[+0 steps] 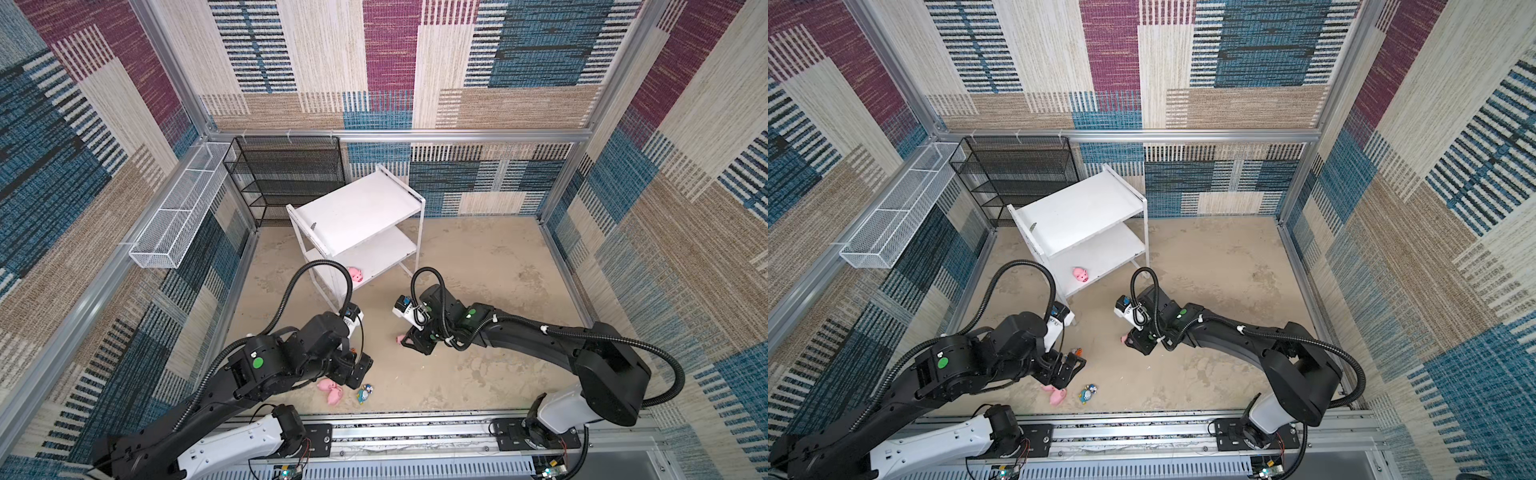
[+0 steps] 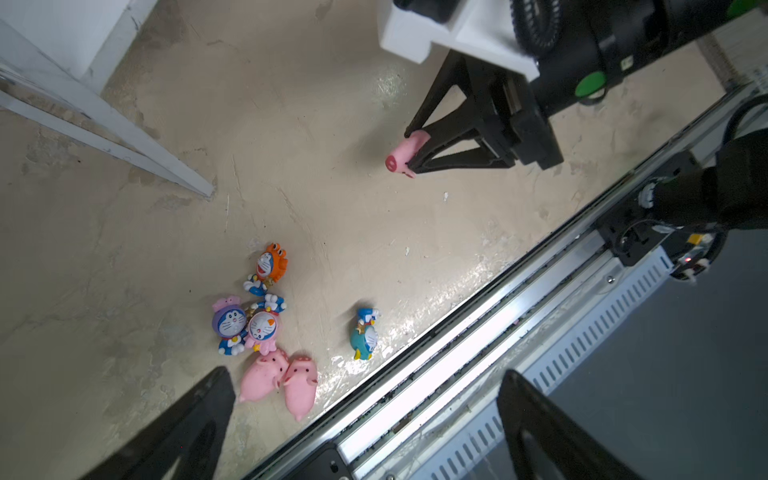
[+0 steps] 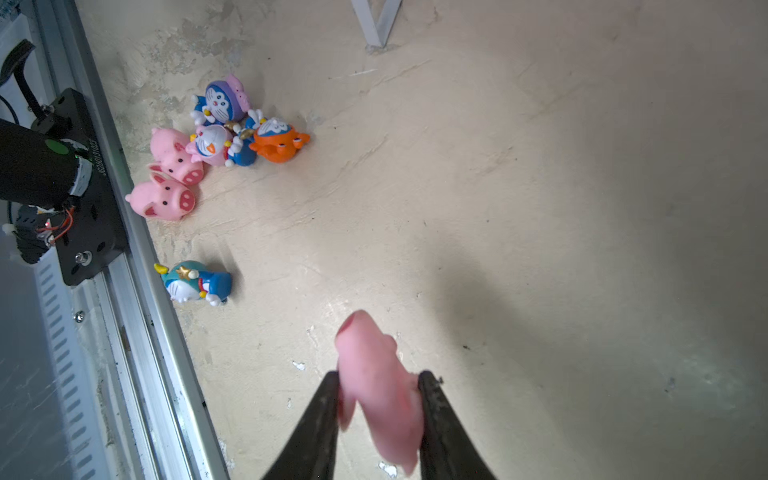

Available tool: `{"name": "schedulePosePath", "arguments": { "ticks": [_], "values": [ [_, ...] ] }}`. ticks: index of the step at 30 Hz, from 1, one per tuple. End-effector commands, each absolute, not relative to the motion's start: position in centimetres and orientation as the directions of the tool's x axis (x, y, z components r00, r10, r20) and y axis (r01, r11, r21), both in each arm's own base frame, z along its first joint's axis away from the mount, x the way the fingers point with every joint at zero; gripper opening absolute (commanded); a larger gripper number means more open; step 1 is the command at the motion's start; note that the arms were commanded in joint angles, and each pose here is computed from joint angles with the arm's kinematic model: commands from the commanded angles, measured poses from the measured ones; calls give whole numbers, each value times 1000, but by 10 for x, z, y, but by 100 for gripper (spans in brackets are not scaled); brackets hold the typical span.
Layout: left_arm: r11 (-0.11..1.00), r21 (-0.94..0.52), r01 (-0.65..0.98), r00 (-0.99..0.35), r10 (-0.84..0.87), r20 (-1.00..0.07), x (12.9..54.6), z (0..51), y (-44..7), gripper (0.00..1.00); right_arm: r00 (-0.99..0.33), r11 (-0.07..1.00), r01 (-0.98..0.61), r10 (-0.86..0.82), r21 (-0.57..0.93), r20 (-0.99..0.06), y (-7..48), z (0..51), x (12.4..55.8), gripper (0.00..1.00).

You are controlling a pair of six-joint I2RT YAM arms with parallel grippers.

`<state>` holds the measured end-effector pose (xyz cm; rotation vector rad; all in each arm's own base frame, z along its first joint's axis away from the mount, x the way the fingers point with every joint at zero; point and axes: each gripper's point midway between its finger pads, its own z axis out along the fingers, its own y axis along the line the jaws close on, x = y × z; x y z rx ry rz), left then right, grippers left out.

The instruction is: Place and organize the plastic toys onto the shelf

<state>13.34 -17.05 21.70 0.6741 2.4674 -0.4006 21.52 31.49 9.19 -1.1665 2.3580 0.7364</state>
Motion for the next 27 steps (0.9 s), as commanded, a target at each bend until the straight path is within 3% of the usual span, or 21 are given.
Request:
{"name": "schedulePosePath", "arguments": {
  "ticks": [1,16,24,27],
  "values": [
    [887,-26,461,-724,359,-589,142,207,-158,99,-635,531,-771,-594,352,-494,313,83,204,33],
    [829,47,558,-607,445,-658,127,212,-162,99,-738,570,-661,-613,488,-282,295,57,165,34],
    [786,152,600,-528,531,-662,130,209,-176,99,-747,633,-648,-638,423,-187,292,34,176,36],
    [784,137,606,-509,515,-690,130,215,-177,99,-745,641,-653,-639,404,-190,297,33,185,43]
  ]
}}
